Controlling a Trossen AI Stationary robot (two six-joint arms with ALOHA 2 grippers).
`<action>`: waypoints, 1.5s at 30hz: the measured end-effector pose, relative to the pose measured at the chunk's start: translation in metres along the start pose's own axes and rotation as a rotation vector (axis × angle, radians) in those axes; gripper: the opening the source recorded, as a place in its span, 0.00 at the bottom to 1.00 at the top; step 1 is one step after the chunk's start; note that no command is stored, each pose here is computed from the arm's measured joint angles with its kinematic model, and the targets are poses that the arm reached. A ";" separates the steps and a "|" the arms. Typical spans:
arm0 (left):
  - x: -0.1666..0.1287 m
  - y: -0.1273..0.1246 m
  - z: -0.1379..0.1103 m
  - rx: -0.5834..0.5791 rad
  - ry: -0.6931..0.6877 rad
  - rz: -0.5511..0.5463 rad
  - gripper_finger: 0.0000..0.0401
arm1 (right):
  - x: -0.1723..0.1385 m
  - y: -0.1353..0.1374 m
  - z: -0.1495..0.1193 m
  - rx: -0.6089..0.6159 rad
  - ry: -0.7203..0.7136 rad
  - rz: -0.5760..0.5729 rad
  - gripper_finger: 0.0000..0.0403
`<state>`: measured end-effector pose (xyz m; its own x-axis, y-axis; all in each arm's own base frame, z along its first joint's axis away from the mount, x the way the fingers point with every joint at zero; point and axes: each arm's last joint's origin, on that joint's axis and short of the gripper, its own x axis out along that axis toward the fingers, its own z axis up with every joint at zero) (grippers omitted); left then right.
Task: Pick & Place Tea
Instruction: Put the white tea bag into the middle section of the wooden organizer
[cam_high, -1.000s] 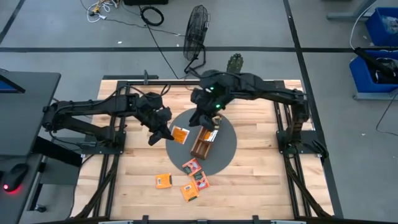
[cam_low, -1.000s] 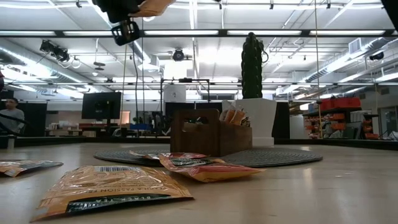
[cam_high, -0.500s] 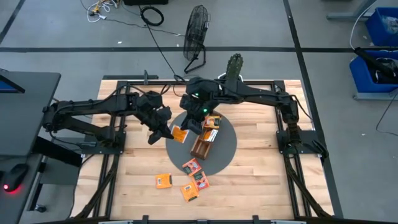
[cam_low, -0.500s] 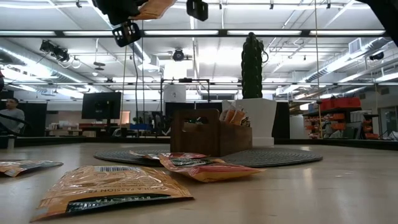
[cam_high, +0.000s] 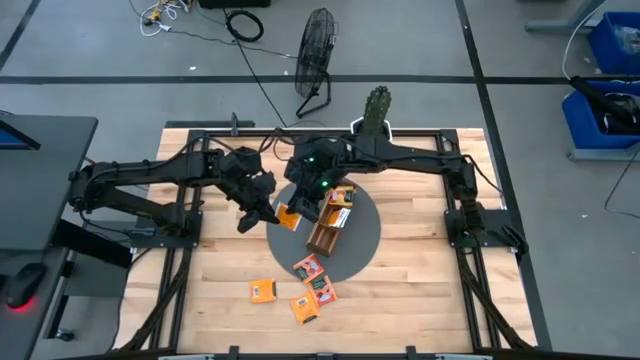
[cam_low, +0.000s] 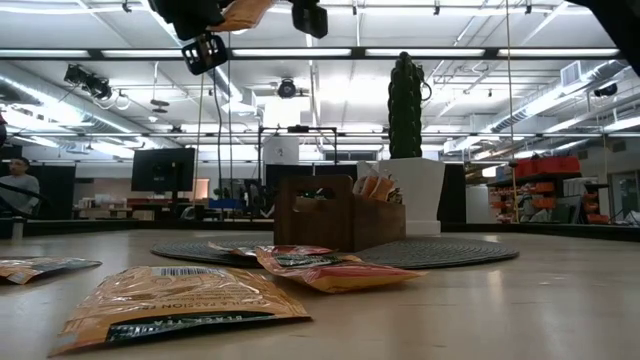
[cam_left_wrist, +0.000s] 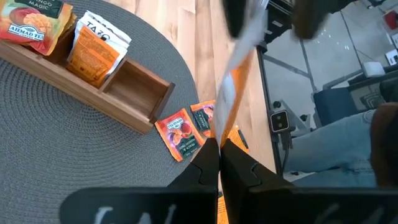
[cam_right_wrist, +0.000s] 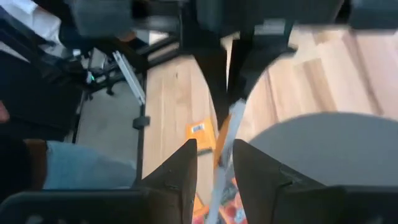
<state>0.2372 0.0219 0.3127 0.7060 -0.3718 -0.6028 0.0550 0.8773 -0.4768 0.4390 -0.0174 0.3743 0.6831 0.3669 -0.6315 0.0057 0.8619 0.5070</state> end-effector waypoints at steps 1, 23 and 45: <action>0.000 0.000 0.000 0.000 0.000 0.000 0.01 | 0.003 -0.001 -0.001 0.003 0.014 0.002 0.27; 0.000 0.001 -0.005 0.019 0.044 0.010 0.01 | 0.013 -0.003 0.000 -0.001 0.010 0.009 0.02; -0.009 0.013 0.001 0.179 -0.070 0.551 0.14 | -0.072 0.035 -0.018 0.349 -0.216 -0.417 0.00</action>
<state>0.2318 0.0368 0.3129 0.7088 0.1696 -0.6847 -0.2192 0.9756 0.0147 0.3766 -0.0074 0.4268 0.7050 -0.0901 -0.7035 0.5210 0.7388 0.4275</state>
